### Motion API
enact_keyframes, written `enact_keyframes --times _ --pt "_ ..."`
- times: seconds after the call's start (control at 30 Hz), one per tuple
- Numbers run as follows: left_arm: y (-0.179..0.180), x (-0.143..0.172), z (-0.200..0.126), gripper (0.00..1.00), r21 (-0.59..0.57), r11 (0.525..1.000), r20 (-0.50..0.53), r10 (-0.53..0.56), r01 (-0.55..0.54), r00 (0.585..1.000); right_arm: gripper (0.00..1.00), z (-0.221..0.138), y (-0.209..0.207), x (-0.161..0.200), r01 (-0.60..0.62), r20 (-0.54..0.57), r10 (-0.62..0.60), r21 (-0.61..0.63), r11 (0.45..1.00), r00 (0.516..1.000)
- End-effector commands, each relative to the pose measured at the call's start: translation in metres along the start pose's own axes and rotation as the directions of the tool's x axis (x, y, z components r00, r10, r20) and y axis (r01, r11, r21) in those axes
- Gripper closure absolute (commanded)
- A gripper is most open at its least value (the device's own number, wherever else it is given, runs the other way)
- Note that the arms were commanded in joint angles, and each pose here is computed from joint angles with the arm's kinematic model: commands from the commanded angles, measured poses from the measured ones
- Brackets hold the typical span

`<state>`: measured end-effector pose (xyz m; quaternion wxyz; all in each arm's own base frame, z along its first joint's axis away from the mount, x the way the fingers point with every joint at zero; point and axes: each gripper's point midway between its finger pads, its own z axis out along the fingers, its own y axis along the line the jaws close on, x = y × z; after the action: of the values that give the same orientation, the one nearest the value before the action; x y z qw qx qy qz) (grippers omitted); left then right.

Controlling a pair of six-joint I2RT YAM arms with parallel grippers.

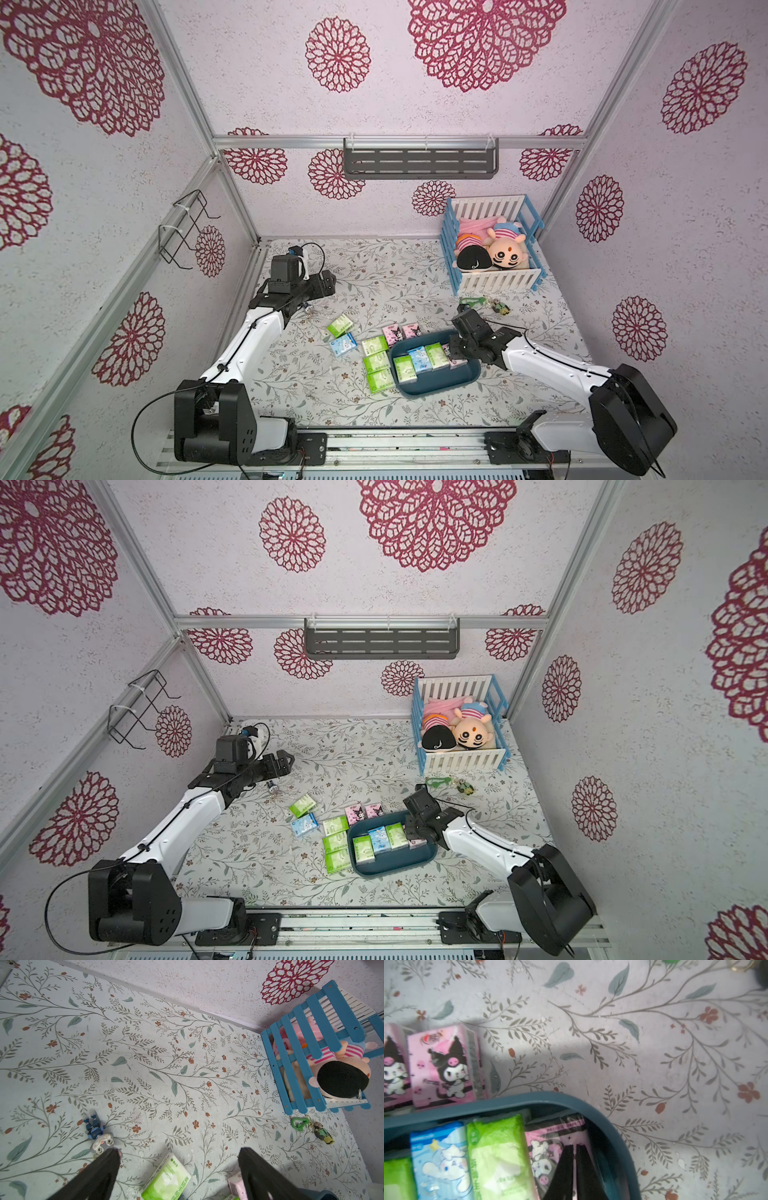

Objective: Put the pocket tissues into the storage box
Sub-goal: Adjust the pocket tissues in the storage box.

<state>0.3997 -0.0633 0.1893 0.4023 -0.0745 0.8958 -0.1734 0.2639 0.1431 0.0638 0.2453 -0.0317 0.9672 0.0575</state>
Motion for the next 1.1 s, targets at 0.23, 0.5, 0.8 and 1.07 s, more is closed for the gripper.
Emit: enact_keyframes --times 0.23,0.5,0.8,1.07 --pt "-0.005 -0.002 0.003 0.03 0.017 1.0 0.0 0.006 -0.006 1.0 1.0 -0.038 0.008 0.017 -0.007 -0.085 -0.001 -0.097 0.995 0.996" --pt "-0.005 -0.003 0.004 0.03 0.022 1.0 0.005 -0.001 0.001 1.0 1.0 -0.03 0.022 0.042 -0.14 -0.144 0.112 -0.202 0.969 0.983" --pt "-0.005 -0.004 0.004 0.03 0.021 1.0 0.008 0.003 -0.003 1.0 1.0 -0.004 0.01 0.057 -0.139 -0.196 0.115 -0.114 0.984 0.974" --pt "-0.003 -0.003 0.004 0.03 0.013 1.0 0.004 0.005 -0.005 1.0 1.0 0.003 0.006 0.038 -0.148 -0.122 0.139 -0.073 0.986 0.983"
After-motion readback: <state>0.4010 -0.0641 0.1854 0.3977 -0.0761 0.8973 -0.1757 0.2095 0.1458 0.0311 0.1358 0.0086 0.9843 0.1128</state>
